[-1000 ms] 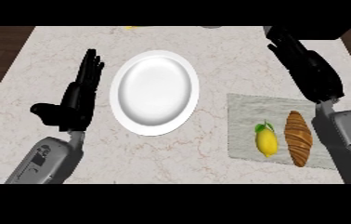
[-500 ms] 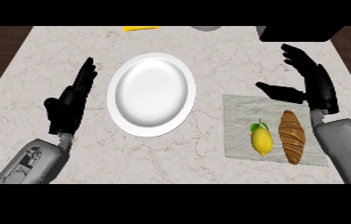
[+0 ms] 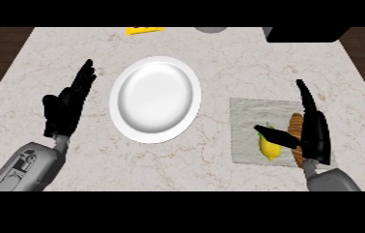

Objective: Pick the croissant from the placemat and place it in the plate

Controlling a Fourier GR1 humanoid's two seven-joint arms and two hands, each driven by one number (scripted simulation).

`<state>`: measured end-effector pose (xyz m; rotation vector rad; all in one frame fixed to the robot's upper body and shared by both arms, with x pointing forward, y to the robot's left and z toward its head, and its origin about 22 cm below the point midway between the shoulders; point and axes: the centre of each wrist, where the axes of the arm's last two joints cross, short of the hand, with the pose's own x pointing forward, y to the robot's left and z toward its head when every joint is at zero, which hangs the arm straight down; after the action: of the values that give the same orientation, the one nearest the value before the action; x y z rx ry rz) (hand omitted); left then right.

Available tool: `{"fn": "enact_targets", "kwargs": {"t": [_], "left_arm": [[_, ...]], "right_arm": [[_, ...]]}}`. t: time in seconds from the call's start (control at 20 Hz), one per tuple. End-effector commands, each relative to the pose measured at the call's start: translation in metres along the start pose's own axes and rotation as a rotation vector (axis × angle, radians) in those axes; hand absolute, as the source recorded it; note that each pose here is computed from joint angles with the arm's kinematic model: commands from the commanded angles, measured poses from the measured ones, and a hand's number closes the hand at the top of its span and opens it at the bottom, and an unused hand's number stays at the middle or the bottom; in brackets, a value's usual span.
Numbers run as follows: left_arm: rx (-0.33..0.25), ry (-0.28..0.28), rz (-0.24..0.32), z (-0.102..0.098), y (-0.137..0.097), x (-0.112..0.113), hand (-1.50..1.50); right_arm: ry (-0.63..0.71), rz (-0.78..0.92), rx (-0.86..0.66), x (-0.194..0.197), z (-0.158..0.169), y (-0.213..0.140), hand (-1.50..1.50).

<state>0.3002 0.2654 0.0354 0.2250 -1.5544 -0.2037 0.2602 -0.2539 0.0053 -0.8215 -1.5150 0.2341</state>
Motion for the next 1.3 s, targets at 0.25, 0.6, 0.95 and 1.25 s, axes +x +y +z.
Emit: {"fn": "enact_targets", "kwargs": {"t": [0.25,0.6,0.95,1.25], "left_arm": [[0.015,0.001,0.002,0.0,-0.009,0.007,0.0],[-0.01,-0.005,-0.004,0.0,-0.008,-0.007,0.0],[-0.018,-0.003,0.006,0.002,-0.014,0.0,0.0],[-0.014,-0.006,0.003,-0.01,-0.002,0.002,0.0]], "right_arm": [[0.081,0.296,0.029,0.047,0.007,-0.07,-1.5],[0.315,0.433,0.219,0.083,0.003,-0.098,-1.5],[0.424,0.445,0.31,0.086,-0.008,-0.112,-1.5],[0.442,0.453,0.347,0.065,-0.032,-0.095,-1.5]]}}
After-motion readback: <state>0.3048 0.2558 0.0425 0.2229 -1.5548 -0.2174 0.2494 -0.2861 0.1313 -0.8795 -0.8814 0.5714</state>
